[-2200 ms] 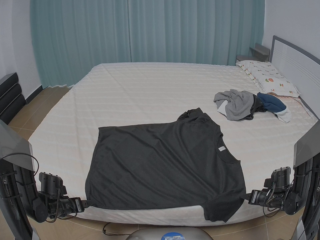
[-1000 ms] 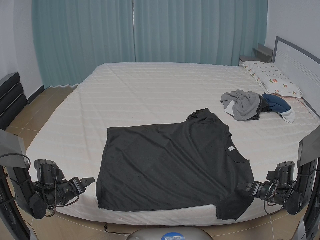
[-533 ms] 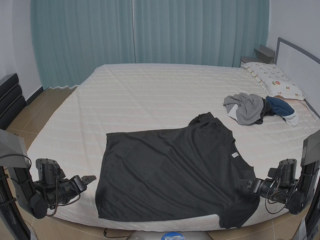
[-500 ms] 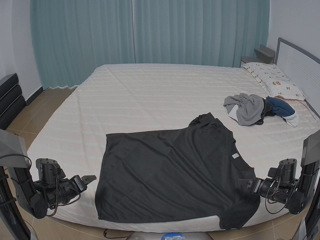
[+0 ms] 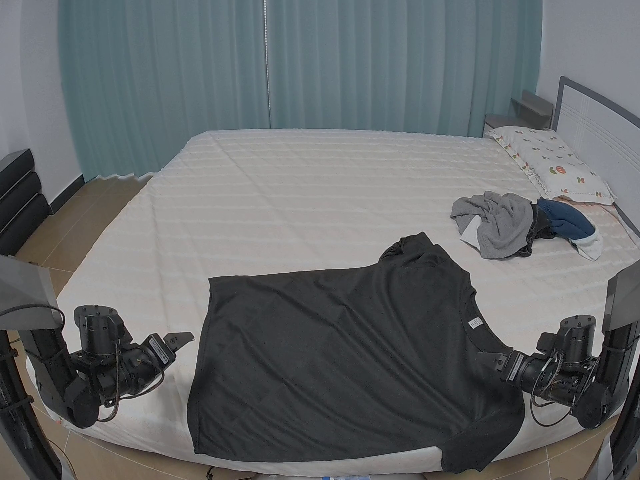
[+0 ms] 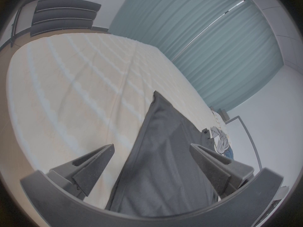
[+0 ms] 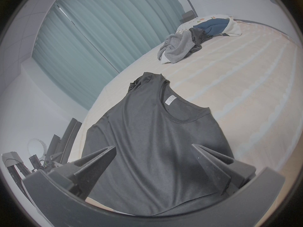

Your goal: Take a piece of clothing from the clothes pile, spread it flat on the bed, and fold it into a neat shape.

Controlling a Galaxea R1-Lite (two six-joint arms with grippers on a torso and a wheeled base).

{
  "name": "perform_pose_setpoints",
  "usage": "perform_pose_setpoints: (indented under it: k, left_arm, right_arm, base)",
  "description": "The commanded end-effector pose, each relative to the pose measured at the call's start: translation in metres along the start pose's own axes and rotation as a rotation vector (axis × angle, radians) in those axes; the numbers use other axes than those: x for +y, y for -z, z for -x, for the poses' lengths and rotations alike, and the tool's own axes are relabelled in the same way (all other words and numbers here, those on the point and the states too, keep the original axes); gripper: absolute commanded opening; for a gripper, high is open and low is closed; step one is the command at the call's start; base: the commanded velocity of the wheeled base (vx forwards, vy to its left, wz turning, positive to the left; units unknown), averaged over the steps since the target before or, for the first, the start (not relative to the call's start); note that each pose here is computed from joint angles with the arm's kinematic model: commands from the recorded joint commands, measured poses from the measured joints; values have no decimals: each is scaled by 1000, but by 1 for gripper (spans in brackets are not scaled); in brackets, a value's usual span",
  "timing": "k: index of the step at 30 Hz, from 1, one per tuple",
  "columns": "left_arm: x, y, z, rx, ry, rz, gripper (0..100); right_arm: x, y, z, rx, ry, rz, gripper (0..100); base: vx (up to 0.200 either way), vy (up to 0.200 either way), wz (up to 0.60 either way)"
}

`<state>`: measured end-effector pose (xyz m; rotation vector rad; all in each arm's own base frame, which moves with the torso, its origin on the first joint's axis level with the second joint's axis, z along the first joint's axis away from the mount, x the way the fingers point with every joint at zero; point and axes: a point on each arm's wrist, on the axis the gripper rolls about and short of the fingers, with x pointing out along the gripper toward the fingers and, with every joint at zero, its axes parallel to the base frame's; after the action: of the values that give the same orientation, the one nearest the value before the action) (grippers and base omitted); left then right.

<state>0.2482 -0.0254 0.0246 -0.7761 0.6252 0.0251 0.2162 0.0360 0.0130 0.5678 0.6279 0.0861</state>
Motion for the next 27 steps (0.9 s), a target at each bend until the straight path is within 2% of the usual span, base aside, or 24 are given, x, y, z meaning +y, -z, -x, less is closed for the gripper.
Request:
perform_pose_setpoints:
  k: [1,2,7,8,9,10,11,12,13,15,20,27]
  left_arm:
    - [-14,-15,-13,-56,56,-6,100]
    - [-18,-24,-27,-66,59,-2,100]
    - [-30,-42,-54,-54,52,8,100]
    - [-38,-54,-76,-49,48,21,100]
    - [-38,-54,-77,-47,46,22,100]
    - [-41,-61,-99,-32,35,39,100]
    - [-41,-61,-99,-32,35,39,100]
    - [-41,-60,-115,-11,20,41,100]
    - [-41,-60,-115,-11,20,41,100]
    - [-46,-69,-143,-31,35,38,100]
    - [-42,-82,-181,-80,15,36,100]
    - [-32,-77,-197,-77,-12,40,100]
  right_arm:
    - [4,3,1,8,-31,-23,100]
    - [6,4,-1,12,-38,-37,100]
    - [6,4,-1,18,-45,-72,100]
    - [6,4,-2,37,-70,-102,100]
    - [6,4,-2,38,-71,-103,100]
    - [5,4,-2,60,-91,-132,100]
    - [5,4,-2,60,-91,-132,100]
    - [3,4,-3,66,-89,-146,100]
    - [3,4,-3,66,-89,-146,100]
    - [-2,0,-7,49,-77,-161,100]
    - [-7,1,-11,60,-63,-173,100]
    - [-7,0,-12,55,-67,-172,100]
  base:
    - [0,0,0]
    - [0,0,0]
    - [0,0,0]
    - [0,0,0]
    - [0,0,0]
    - [0,0,0]
    - [0,0,0]
    - [0,0,0]
    - [0,0,0]
    - [0,0,0]
    - [0,0,0]
    - [0,0,0]
